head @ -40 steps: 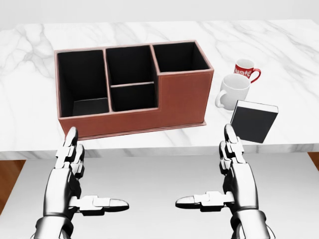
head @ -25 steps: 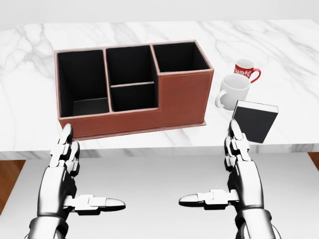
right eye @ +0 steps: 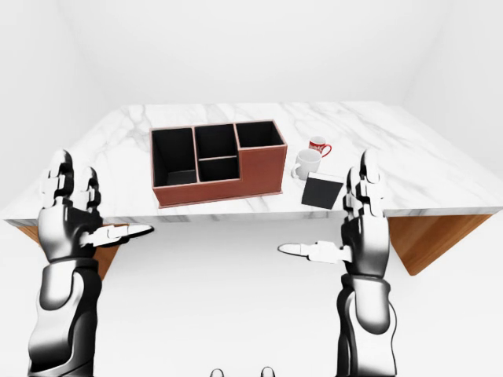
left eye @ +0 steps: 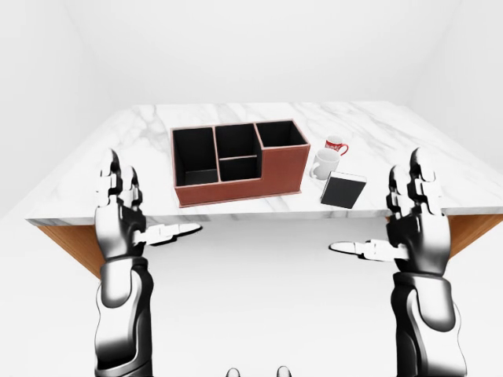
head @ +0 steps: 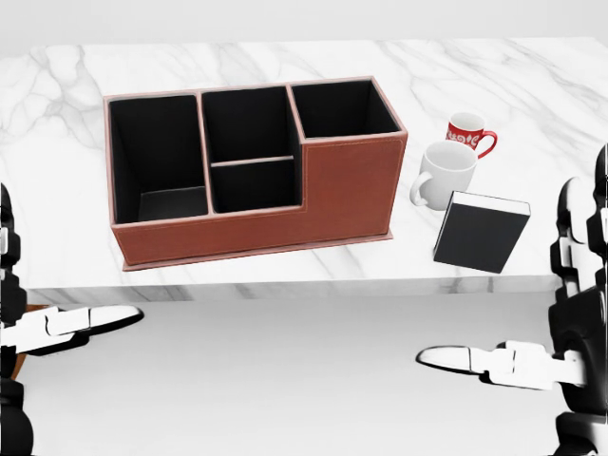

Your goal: Pick up the book and place it in the right compartment of the caddy.

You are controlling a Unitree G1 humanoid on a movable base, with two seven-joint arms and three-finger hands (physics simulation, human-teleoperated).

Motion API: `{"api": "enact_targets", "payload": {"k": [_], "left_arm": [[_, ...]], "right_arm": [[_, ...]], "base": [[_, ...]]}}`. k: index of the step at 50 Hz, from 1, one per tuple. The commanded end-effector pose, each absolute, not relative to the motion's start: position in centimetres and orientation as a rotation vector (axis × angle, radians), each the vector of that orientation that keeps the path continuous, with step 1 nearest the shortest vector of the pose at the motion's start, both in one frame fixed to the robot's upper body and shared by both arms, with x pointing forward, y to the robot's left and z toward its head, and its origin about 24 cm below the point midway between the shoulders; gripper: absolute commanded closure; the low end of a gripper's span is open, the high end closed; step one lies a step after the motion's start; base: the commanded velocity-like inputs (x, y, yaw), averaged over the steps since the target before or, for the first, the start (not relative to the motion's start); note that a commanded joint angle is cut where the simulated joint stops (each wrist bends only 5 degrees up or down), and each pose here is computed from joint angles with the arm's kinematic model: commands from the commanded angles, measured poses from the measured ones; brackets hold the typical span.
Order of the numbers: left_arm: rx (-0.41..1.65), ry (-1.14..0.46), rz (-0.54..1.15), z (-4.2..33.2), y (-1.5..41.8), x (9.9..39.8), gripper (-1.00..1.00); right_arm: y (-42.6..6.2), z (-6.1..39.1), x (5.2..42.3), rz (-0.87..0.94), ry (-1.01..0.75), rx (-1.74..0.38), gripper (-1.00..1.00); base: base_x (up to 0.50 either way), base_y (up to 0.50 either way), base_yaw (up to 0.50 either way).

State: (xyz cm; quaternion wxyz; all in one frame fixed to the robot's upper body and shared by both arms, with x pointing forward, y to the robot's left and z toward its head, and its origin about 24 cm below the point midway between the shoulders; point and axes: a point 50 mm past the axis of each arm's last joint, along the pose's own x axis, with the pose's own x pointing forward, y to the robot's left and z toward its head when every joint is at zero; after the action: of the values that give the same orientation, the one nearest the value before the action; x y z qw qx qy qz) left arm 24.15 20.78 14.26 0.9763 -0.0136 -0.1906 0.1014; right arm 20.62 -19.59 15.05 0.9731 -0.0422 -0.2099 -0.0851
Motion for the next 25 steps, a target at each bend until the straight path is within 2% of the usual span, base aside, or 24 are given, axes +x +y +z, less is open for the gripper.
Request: {"api": "enact_targets", "payload": {"k": [1, 16, 18, 20, 23, 24, 25], "left_arm": [[-0.082, -0.49, 0.292, 16.5, 22.5, 23.2, -1.0], [-0.097, -0.485, 0.341, 16.4, 23.1, 23.1, -1.0], [-0.093, -0.474, 0.342, 16.2, 23.2, 23.3, -1.0], [-0.094, -0.468, 0.343, 16.1, 23.2, 23.3, -1.0], [-0.094, -0.478, 0.342, 16.3, 23.2, 23.2, -1.0], [-0.094, -0.477, 0.341, 16.3, 23.2, 23.2, -1.0], [-0.093, -0.47, 0.34, 16.1, 23.2, 23.3, -1.0]], "right_arm": [[-20.7, 17.2, 18.3, -0.217, -0.521, -0.11, -1.0], [-21.1, 16.7, 18.1, -0.228, -0.497, -0.115, -1.0], [-21.2, 15.2, 18.6, -0.224, -0.426, -0.1, -1.0], [-21.0, 16.4, 18.4, -0.221, -0.48, -0.114, -1.0], [-20.9, 16.3, 18.4, -0.217, -0.477, -0.118, -1.0], [-21.0, 15.3, 18.7, -0.217, -0.429, -0.108, -1.0], [-20.9, 16.2, 18.4, -0.216, -0.471, -0.117, -1.0]], "base": [[0.0, 0.0, 0.0], [0.0, 0.0, 0.0], [0.0, 0.0, 0.0], [0.0, 0.0, 0.0], [0.0, 0.0, 0.0], [0.0, 0.0, 0.0], [0.0, 0.0, 0.0]]}}
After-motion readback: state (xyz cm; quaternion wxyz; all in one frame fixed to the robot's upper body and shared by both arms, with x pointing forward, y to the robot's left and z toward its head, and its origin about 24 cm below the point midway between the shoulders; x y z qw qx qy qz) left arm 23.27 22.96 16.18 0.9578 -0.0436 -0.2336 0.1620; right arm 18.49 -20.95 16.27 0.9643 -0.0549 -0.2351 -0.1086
